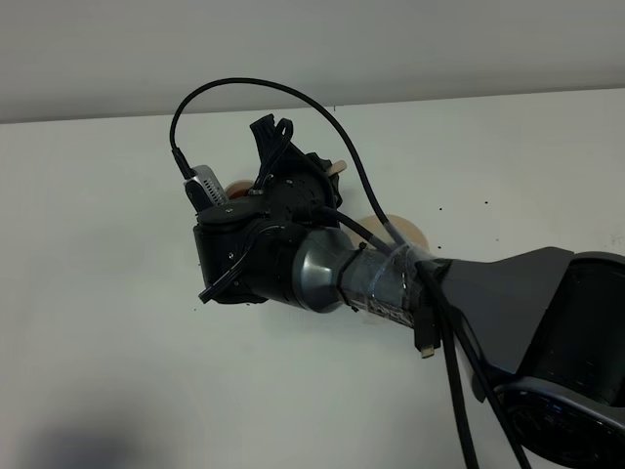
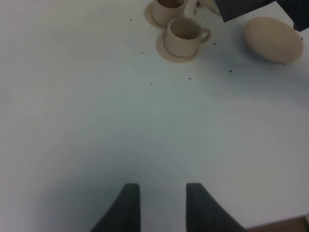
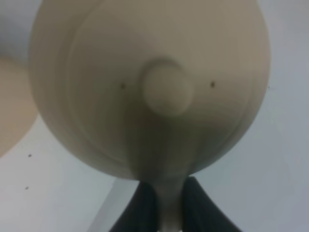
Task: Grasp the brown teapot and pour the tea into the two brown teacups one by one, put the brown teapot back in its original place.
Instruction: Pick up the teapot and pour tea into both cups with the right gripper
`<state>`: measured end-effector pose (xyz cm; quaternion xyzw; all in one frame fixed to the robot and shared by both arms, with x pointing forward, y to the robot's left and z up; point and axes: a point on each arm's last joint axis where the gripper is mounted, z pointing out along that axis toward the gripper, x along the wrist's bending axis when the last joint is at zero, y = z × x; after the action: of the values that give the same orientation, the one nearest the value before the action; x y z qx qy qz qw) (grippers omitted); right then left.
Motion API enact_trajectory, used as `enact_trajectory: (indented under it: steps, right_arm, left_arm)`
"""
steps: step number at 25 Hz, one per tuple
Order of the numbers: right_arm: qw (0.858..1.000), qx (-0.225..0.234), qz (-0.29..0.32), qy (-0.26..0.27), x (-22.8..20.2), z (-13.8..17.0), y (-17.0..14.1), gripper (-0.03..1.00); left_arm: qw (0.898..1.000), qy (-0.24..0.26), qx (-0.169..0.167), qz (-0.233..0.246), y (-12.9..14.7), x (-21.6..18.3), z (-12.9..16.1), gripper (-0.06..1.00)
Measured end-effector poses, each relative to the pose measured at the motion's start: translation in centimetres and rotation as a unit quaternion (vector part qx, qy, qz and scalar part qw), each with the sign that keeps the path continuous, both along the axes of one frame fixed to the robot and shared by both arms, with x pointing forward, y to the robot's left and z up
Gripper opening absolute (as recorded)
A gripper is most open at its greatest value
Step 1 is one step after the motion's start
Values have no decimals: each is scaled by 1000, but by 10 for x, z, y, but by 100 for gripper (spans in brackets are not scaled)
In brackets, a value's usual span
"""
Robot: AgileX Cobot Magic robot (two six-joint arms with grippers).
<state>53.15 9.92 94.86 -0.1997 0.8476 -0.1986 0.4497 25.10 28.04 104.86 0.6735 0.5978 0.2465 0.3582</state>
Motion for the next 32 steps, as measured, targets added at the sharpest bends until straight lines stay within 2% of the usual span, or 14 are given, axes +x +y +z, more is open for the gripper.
enact_trajectory:
  steps: [32]
  right_arm:
    - [1000,-16,5,-21,2,4,-1,11]
  left_arm:
    - [1000,0,0,0,0,0,0,25]
